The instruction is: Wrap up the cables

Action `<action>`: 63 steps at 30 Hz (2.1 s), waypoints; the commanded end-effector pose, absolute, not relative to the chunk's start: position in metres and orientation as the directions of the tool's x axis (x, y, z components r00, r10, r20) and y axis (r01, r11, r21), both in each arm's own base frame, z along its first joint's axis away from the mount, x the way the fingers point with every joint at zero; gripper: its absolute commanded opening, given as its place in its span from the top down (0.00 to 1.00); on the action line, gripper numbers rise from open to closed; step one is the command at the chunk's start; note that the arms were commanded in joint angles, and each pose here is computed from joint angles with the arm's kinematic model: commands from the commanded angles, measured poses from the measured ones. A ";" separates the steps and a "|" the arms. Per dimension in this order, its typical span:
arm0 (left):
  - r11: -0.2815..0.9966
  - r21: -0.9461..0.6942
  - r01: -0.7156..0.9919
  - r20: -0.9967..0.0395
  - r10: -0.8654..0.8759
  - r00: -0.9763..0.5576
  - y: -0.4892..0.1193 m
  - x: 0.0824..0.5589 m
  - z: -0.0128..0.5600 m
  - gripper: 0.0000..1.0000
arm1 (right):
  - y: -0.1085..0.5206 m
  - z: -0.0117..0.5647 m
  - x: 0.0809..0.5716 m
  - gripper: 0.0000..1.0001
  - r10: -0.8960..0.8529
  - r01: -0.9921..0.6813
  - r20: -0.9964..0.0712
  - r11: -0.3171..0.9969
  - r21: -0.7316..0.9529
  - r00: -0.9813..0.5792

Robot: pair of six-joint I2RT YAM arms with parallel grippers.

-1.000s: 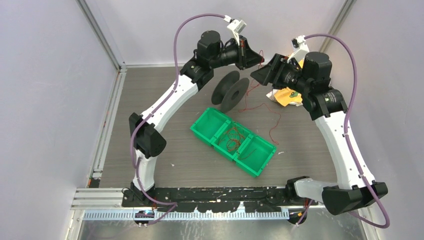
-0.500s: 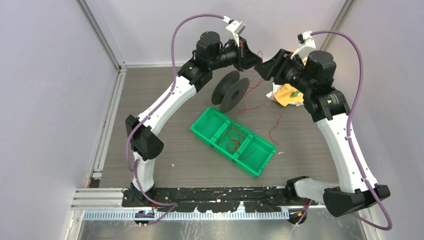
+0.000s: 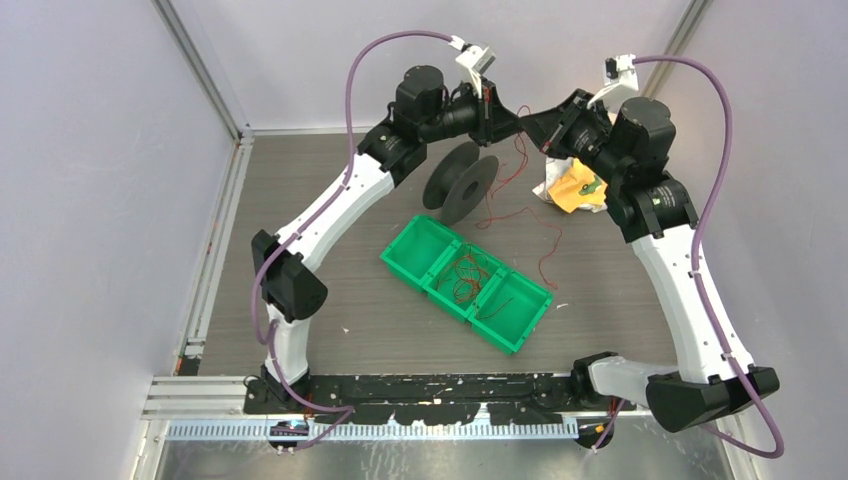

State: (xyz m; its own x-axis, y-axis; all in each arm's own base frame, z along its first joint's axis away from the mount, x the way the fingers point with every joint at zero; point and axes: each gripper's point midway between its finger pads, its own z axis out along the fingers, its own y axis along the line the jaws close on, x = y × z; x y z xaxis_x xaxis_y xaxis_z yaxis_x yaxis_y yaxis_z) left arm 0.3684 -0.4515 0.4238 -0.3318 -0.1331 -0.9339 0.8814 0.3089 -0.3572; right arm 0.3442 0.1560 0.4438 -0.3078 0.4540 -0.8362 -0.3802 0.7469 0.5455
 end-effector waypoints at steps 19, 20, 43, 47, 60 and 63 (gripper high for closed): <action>0.427 -0.249 0.869 -0.958 0.025 -0.287 -0.385 0.337 0.411 0.38 | 0.188 0.472 0.287 0.99 0.398 -0.680 -0.849 0.516 0.520 -0.347; 0.420 -0.255 0.871 -0.953 0.046 -0.301 -0.380 0.331 0.406 0.38 | 0.188 0.473 0.287 1.00 0.403 -0.688 -0.844 0.499 0.527 -0.354; 0.298 -0.898 0.323 -0.421 -0.373 -0.827 -0.364 0.316 0.366 0.30 | 0.176 0.467 0.314 0.99 0.518 -0.624 -0.763 0.463 0.630 -0.386; 0.163 -0.955 0.247 -0.295 -0.468 -0.833 -0.370 0.327 0.370 0.31 | 0.176 0.464 0.314 0.99 0.516 -0.615 -0.760 0.465 0.636 -0.395; 0.077 -0.980 0.182 -0.197 -0.452 -0.870 -0.392 0.336 0.357 0.53 | 0.174 0.459 0.313 1.00 0.511 -0.604 -0.760 0.477 0.639 -0.401; 0.076 -0.980 0.182 -0.197 -0.436 -0.878 -0.396 0.333 0.355 0.54 | 0.175 0.457 0.313 1.00 0.511 -0.601 -0.759 0.477 0.641 -0.403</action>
State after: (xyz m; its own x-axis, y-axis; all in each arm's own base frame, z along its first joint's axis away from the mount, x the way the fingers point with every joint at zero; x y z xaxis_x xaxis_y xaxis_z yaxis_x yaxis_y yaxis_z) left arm 0.3389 -0.3879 0.3305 -0.8696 -0.4609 -0.1771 0.1228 0.1456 -0.9817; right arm 0.3195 0.1778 0.4470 -0.4482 0.5082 -0.7354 -0.5736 0.4675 0.6726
